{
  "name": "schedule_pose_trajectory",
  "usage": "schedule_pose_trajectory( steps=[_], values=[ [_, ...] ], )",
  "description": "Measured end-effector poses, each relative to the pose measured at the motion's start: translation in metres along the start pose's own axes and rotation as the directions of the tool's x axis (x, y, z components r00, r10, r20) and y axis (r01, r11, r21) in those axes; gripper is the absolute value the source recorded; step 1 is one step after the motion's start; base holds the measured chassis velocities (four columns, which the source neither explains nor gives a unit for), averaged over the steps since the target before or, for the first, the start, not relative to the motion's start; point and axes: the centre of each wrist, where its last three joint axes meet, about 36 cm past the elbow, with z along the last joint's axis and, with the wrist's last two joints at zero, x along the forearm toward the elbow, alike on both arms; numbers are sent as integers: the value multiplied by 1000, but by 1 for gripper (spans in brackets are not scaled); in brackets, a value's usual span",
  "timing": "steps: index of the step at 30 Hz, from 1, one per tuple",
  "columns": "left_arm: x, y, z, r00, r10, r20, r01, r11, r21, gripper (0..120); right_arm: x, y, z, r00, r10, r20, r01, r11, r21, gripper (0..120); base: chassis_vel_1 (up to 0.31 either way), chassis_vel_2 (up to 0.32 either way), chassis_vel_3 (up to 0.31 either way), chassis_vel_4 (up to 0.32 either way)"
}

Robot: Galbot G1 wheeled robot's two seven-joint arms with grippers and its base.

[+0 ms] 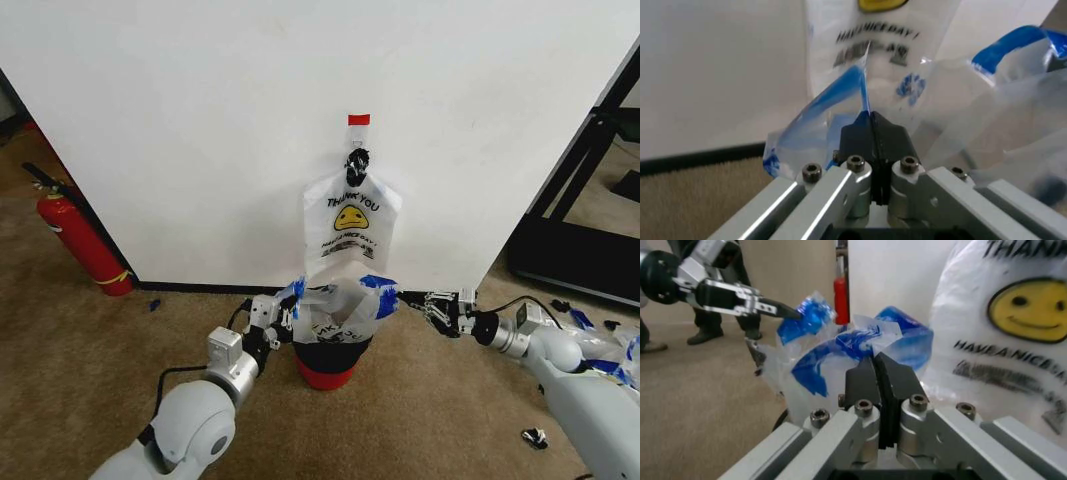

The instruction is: Pick up the garbage bag from the wall and place it over the trash bin.

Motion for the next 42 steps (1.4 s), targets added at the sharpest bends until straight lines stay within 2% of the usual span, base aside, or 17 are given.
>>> schedule_pose_trajectory(
  steps=[6,10,19,25,33,35,42],
  values=[
    [-7,8,21,999,25,25,-26,999,45,0,-13,10,13,998,-61,-35,61,998,0,0,0,0,0,0],
    [-5,15,34,991,84,108,-91,994,60,0,-5,7,17,985,-126,-119,128,992,12,0,0,0,0,0],
    [13,25,49,975,158,158,-165,986,27,0,12,-5,16,957,-196,-216,203,979,15,0,0,0,0,0],
    [40,42,56,977,179,113,-169,981,-93,0,30,-8,-1,928,-281,-246,289,957,-6,0,0,0,0,0],
    [49,56,72,980,194,50,-180,961,-212,0,50,-17,-13,895,-336,-293,340,940,-37,0,0,0,0,0],
    [48,62,83,981,194,9,-185,946,-264,0,56,-14,-7,898,-323,-300,325,945,-43,0,0,0,0,0],
    [50,58,88,979,202,-23,-200,938,-282,0,47,5,15,907,-316,-280,315,948,-47,0,0,0,0,0]
  ],
)
